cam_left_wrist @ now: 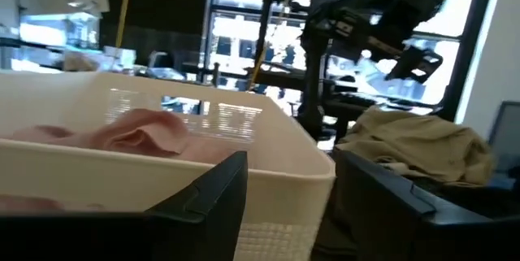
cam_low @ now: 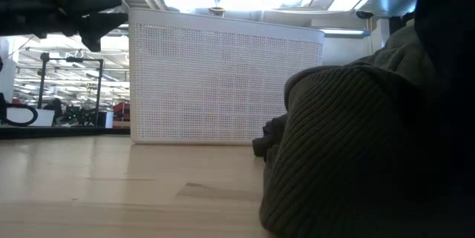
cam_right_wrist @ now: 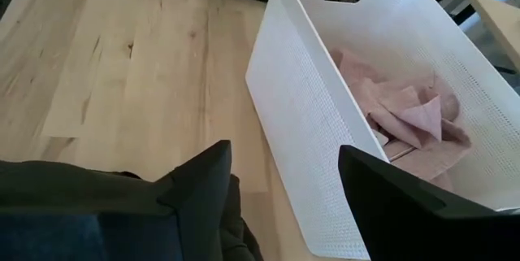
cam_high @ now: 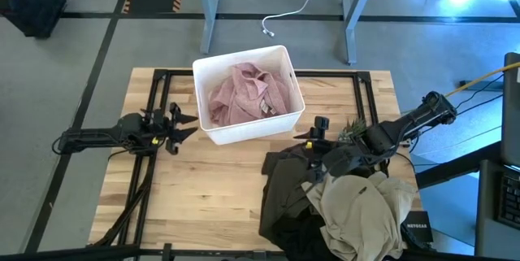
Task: Sort clothes
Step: Put the gray shorts into the white laundry bin
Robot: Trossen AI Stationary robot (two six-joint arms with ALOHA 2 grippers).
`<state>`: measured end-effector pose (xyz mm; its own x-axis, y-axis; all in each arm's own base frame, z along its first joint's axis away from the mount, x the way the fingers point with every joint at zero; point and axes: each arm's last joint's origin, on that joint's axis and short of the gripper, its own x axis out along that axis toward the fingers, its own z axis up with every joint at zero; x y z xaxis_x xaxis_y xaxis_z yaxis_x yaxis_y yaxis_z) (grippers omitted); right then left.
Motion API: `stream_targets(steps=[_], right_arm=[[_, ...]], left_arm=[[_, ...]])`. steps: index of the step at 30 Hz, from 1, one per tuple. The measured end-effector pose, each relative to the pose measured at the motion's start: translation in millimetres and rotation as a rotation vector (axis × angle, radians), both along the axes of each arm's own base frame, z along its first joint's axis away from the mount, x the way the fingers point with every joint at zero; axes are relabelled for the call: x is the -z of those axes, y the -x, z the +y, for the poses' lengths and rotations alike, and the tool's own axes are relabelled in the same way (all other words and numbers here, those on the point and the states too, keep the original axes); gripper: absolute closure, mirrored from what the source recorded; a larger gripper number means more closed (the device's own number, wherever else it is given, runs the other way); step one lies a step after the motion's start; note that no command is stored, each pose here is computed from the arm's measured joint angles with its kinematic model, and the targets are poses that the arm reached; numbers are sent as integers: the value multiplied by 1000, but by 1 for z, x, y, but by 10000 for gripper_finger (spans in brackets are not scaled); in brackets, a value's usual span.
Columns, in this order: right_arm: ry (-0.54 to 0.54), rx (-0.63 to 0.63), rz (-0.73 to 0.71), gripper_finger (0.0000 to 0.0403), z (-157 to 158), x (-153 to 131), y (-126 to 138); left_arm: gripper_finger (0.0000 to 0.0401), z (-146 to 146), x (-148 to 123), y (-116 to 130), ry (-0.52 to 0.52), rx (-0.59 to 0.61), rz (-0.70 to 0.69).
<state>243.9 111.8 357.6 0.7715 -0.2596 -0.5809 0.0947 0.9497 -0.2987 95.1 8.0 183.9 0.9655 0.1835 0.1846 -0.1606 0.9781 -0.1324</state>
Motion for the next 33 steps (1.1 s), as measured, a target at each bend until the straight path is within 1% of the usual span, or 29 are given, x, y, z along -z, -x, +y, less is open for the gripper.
stream_targets(steps=[4,11,21,26,33], right_arm=[[2,3,4,157,-1,0,0],[0,4,-1,157,-1,0,0],[-27,15,-9,157,-1,0,-1],[-92,16,-6,157,1,0,-1],[-107,-10,29,157,5,3,4]], left_arm=[[217,1,2,0,-51,-37,32],[217,1,14,-1,-48,-33,158],[217,1,14,-2,-46,-30,161],[217,1,14,-2,-46,-30,161],[217,1,14,-2,-46,-30,161]])
